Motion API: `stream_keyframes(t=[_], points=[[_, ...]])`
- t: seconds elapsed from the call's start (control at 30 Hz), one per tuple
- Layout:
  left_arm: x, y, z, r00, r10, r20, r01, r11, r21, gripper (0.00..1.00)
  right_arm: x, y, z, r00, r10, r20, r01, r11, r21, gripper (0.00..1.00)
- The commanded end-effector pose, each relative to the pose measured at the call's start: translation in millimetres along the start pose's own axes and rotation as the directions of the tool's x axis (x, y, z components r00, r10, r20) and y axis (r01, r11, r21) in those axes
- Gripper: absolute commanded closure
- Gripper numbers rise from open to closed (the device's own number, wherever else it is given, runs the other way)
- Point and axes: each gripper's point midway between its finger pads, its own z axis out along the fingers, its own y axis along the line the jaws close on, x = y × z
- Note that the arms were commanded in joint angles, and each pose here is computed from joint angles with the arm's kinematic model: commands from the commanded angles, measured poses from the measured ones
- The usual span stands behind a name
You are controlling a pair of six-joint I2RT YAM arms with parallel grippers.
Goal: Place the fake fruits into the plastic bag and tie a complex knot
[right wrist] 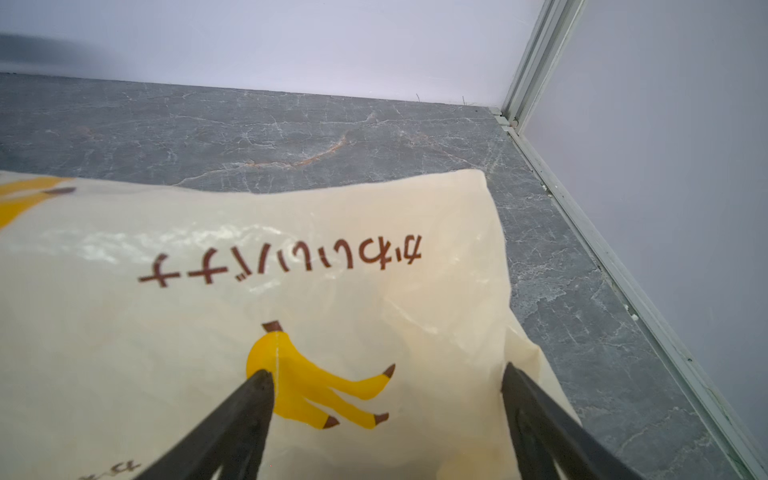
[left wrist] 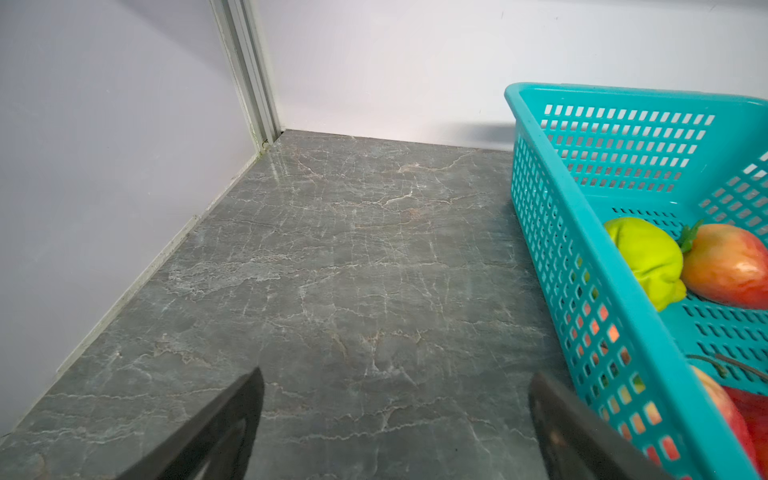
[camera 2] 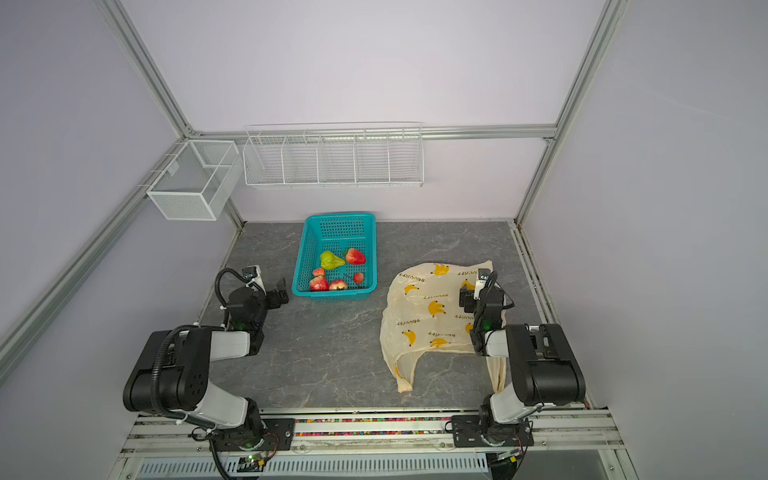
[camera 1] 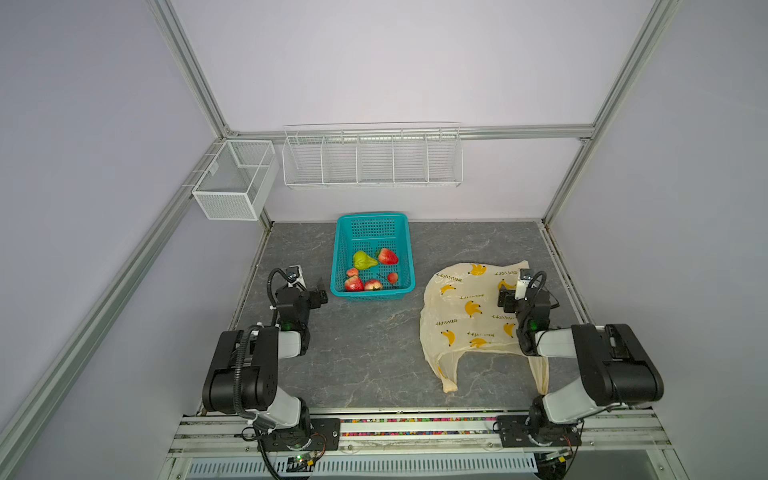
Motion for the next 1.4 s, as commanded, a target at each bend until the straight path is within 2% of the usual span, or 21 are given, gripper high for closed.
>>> stream_keyframes(t=[0.0,1.03,1.17,1.27,1.3,1.37], points=[[-6,-1,2,1.000,-0.004,0.019,0.004,1.000,0.012,0.01,-10,0,0,1.000,0.015,0.027,-0.015,1.000,-0.002,0.11],[-12,2,-1,0.999,-0.017,0.037,0.017,1.000,-0.006,0.01,-12,0,-1,0.999,0.014,0.037,-0.014,1.000,-0.002,0.11],[-42,22,-16,0.997,-0.067,0.029,0.070,0.989,-0.130,0.02,-39,-6,-23,0.999,0.014,0.043,-0.015,0.999,0.032,0.11],[-61,50,-31,0.965,-0.259,0.029,0.255,0.919,-0.301,0.03,-63,-31,-47,0.988,0.153,0.013,-0.153,0.978,0.140,0.11],[-64,49,-35,0.956,-0.292,0.016,0.283,0.911,-0.301,0.04,-70,-35,-56,0.983,0.180,0.018,-0.181,0.971,0.156,0.11],[-76,26,-36,0.953,-0.301,-0.023,0.292,0.940,-0.177,0.06,-77,-33,-69,0.971,0.240,0.022,-0.240,0.962,0.129,0.11]])
